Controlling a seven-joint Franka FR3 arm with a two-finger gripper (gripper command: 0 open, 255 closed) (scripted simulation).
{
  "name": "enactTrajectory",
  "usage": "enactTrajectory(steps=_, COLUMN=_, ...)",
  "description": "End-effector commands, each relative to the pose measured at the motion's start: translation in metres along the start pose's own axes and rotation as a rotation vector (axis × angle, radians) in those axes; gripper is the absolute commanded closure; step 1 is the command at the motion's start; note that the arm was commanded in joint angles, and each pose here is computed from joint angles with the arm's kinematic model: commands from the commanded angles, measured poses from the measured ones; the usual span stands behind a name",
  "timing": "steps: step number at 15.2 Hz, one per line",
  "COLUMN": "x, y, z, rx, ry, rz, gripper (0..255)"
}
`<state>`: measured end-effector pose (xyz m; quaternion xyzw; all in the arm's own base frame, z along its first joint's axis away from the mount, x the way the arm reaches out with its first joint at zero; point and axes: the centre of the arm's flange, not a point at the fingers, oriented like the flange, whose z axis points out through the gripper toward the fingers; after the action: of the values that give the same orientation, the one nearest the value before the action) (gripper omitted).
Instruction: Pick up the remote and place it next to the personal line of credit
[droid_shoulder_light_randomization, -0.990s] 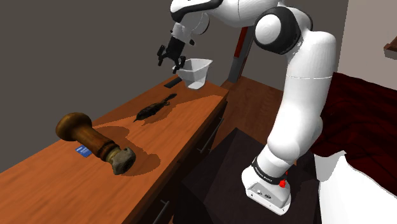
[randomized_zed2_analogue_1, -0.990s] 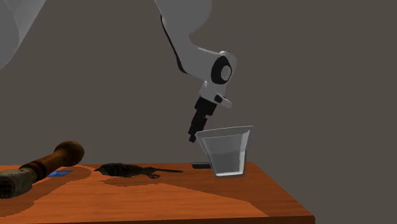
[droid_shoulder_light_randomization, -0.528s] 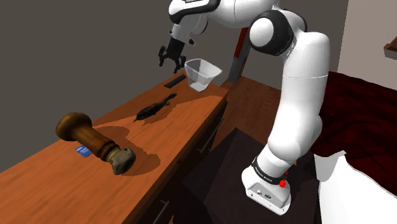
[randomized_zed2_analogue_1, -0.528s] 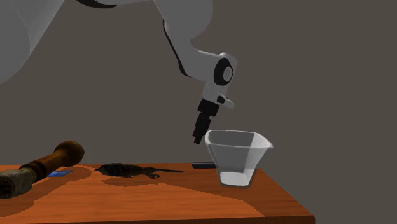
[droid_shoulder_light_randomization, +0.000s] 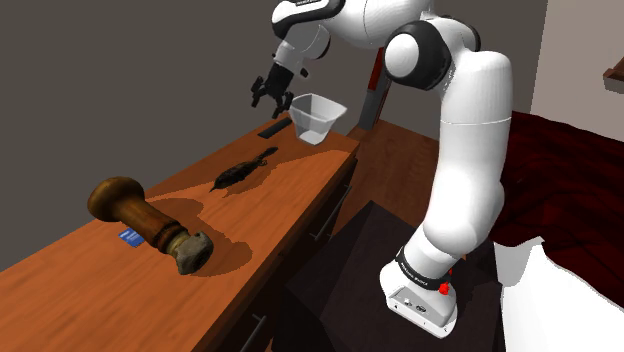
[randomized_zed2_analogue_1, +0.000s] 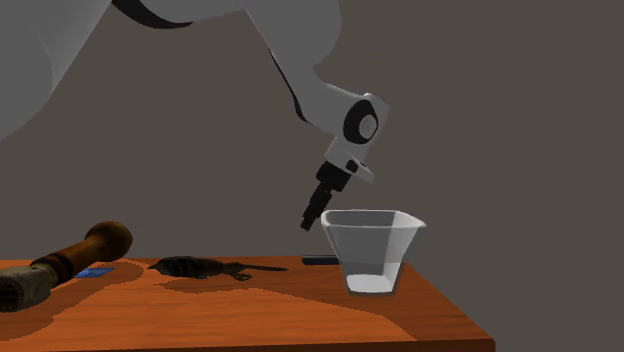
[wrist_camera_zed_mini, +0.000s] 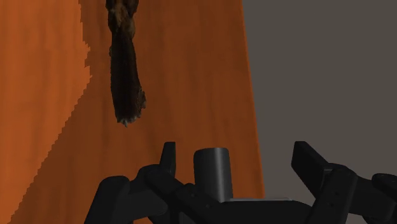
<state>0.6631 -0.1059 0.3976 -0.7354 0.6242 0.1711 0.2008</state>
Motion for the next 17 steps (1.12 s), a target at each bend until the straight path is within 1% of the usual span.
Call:
enactTrajectory(steps=1, x=0.013, y=-0.002, z=0.005, rx=-0.015, ry=0.065, rz=-0.004, gripper=0)
enactTrajectory(steps=6, x=0.048, y=-0.008, z=0.01, rx=-0.062, ry=0.269, rz=-0.03, gripper=0)
enactTrajectory(steps=7, x=0.053, y=-0.009, z=0.01, rx=-0.069, ry=0.299, rz=-0.034, gripper=0)
enactTrajectory(steps=14, x=0.064, y=-0.007, z=0.045, rx=-0.069, ry=0.299, rz=-0.034, gripper=0)
enactTrajectory(steps=17, x=0.065, y=-0.007, z=0.048, rx=-0.069, ry=0.299, rz=-0.034, gripper=0)
